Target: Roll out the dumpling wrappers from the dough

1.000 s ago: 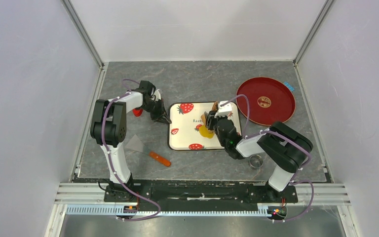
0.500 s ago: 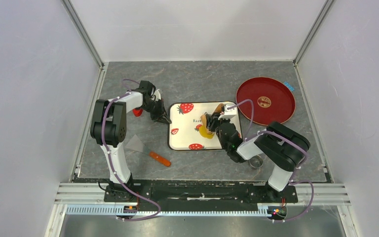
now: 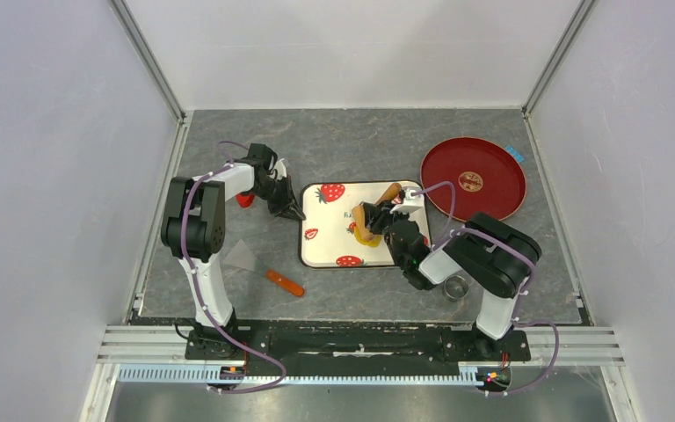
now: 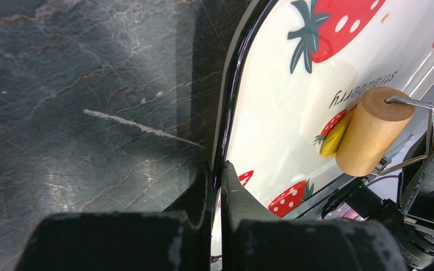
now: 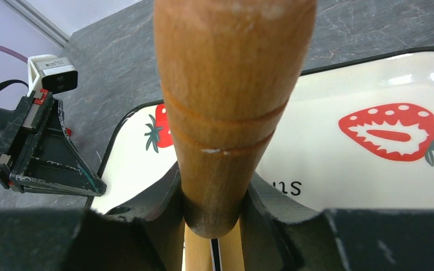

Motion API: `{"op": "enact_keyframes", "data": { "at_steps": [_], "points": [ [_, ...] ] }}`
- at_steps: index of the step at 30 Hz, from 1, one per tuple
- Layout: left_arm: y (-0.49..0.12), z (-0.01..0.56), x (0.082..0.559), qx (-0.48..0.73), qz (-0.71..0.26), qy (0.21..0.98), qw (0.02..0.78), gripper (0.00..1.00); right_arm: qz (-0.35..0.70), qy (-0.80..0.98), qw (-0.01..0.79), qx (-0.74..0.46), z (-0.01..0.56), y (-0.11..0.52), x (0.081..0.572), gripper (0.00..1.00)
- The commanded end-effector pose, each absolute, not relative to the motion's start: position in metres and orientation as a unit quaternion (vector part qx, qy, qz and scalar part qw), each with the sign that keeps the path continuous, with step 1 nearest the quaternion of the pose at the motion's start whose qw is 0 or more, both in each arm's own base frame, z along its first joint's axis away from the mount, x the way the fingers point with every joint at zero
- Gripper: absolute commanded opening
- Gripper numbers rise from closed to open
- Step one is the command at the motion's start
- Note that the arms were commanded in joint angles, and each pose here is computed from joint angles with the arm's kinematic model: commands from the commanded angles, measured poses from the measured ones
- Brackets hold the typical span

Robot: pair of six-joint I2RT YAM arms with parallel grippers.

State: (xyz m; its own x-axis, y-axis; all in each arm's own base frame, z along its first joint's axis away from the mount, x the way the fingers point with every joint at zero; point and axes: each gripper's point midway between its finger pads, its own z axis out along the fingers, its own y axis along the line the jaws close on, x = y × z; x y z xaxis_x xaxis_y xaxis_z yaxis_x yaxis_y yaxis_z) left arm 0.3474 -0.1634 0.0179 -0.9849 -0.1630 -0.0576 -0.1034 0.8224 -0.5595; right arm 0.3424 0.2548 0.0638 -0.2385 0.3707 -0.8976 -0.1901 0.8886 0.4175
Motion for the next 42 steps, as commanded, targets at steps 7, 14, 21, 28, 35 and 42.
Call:
{"op": "enact_keyframes", "data": {
  "at_steps": [7, 14, 21, 28, 35, 42],
  "points": [
    [-0.157, -0.011, 0.338, -0.066, -0.25, 0.965, 0.03, 0.02, -0.008, 0.931, 0.346, -0.113, -0.12, 0.157, 0.227, 0.0],
    [-0.157, -0.012, 0.338, -0.066, -0.25, 0.965, 0.029, 0.02, -0.015, 0.935, 0.337, -0.113, -0.128, 0.152, 0.222, 0.0],
    [-0.157, -0.011, 0.338, -0.065, -0.25, 0.965, 0.03, 0.02, -0.016, 0.936, 0.334, -0.11, -0.129, 0.15, 0.221, 0.0],
    [-0.157, -0.012, 0.338, -0.066, -0.251, 0.965, 0.028, 0.02, -0.004, 0.939, 0.327, -0.111, -0.137, 0.153, 0.215, 0.0],
    [-0.157, -0.012, 0.338, -0.066, -0.251, 0.965, 0.028, 0.02, 0.005, 0.94, 0.325, -0.106, -0.139, 0.154, 0.211, 0.0],
    [-0.157, -0.01, 0.339, -0.065, -0.252, 0.965, 0.03, 0.02, 0.009, 0.939, 0.323, -0.115, -0.141, 0.161, 0.212, 0.0]
  ]
}}
